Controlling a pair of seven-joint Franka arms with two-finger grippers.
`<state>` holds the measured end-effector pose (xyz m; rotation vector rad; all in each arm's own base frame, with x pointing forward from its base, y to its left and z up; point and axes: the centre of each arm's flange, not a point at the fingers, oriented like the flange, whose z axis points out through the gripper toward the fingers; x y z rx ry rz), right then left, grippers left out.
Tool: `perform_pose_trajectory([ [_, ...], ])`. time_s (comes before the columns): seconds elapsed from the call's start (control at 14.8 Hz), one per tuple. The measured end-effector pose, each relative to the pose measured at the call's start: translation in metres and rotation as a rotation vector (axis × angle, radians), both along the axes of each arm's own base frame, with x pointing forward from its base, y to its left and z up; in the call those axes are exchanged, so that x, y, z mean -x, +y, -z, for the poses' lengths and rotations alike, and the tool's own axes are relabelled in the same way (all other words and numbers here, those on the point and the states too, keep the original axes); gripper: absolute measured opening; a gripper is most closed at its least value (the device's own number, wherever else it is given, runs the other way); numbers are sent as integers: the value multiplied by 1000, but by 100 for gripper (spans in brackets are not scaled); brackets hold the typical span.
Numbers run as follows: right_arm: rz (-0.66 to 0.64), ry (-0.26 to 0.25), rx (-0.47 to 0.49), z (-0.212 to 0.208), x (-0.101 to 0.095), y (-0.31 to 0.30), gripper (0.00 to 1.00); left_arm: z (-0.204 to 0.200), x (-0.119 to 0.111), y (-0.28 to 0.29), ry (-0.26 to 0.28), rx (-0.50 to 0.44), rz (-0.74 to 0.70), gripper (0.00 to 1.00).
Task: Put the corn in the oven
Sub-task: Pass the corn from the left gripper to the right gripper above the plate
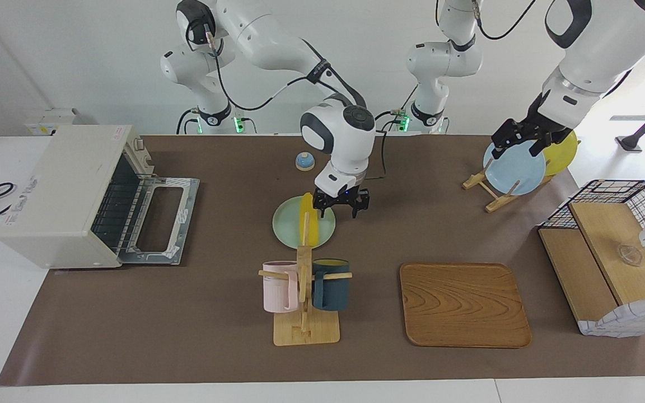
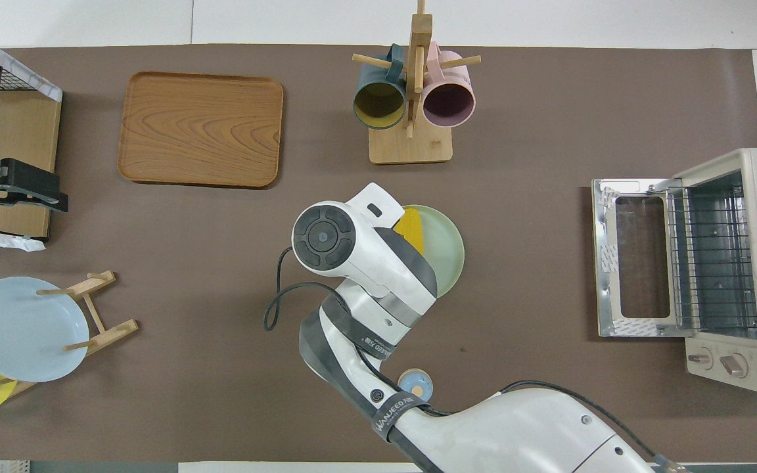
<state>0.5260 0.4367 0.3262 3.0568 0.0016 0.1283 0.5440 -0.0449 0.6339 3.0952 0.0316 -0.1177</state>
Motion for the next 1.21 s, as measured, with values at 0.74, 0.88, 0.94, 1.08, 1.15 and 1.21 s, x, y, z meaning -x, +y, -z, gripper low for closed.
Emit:
perform_pose_trajectory([
  [0.74, -9, 2, -10, 25, 13, -11, 22, -5, 4, -4, -7, 31, 27, 100],
  [0.88, -10, 1, -12, 29, 15, -12, 21, -4, 3, -4, -4, 30, 27, 100],
  [0.94, -10, 3, -10, 30, 16, -13, 17, -4, 3, -4, -5, 28, 27, 100],
  [1.08, -10, 3, -9, 28, 17, -14, 7, -4, 2, -2, -12, 10, 30, 100],
  [1.15, -8, 0, -10, 24, 17, -15, 4, -4, 1, -2, -21, 4, 31, 100],
  [1.21, -8, -2, -10, 19, 17, -16, 4, -2, -1, -2, -30, 1, 30, 100],
])
